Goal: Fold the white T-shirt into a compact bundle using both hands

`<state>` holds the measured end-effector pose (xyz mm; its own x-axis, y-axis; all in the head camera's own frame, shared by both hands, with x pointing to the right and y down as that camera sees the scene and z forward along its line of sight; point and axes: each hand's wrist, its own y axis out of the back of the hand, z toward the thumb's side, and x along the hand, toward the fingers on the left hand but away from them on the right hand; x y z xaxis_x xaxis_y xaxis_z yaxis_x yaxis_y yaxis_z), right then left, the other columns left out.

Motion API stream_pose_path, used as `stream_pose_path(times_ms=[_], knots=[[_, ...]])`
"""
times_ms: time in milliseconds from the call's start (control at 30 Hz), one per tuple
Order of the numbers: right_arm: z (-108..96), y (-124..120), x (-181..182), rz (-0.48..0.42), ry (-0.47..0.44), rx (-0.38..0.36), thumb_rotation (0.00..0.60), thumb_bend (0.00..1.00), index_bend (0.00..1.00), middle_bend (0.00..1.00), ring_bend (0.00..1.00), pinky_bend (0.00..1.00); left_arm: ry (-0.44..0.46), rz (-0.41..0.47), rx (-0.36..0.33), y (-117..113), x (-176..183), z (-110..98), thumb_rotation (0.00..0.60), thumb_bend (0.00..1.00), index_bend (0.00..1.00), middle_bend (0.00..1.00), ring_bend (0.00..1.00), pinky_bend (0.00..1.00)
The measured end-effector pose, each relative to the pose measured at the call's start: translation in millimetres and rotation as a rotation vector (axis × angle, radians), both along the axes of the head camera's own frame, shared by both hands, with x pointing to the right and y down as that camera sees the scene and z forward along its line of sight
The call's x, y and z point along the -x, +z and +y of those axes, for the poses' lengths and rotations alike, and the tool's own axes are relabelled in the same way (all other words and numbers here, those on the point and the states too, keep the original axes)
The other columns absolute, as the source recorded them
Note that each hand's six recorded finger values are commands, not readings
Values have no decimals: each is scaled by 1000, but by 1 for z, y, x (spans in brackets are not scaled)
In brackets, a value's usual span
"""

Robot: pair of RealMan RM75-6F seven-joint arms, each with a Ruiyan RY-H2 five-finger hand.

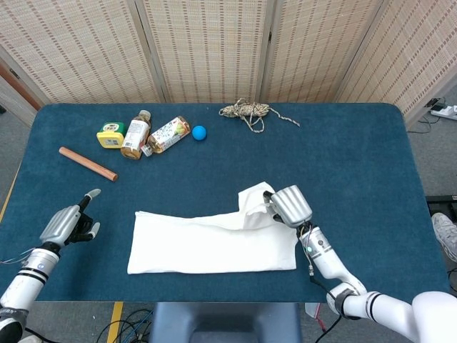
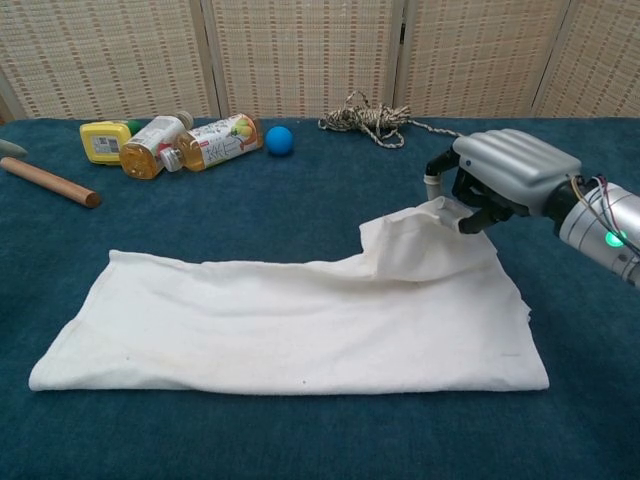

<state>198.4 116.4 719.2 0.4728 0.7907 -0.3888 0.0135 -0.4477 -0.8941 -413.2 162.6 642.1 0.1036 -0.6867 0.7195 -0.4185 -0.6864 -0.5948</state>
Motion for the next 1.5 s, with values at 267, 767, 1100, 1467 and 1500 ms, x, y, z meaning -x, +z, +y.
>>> stream_pose_path(times_ms=[267, 767, 1100, 1467, 1500], knots=[[-20, 15, 6, 17, 24, -11, 600, 547, 659, 972, 960, 1000, -19, -6, 7, 1, 7, 4, 600, 505, 27, 935, 875, 947], [-46, 37, 24, 89, -4, -27, 600, 534, 565, 959, 960, 1000, -40, -13, 19, 1, 15, 11, 600, 505, 27, 935, 874, 947], [-58, 45, 16, 191, 45, -6, 600, 505, 217, 929, 945, 1000, -50, -14, 17, -1, 19, 14, 600, 505, 27, 935, 874, 947], [-66, 49, 22, 199, 83, 87, 600, 384, 199, 922, 943, 1000, -54, -18, 20, -3, 21, 16, 600, 505, 27, 935, 875, 947], [-67, 51, 23, 202, 85, 102, 600, 384, 199, 922, 943, 1000, -53, -19, 21, -3, 21, 16, 600, 505, 27, 935, 874, 947]])
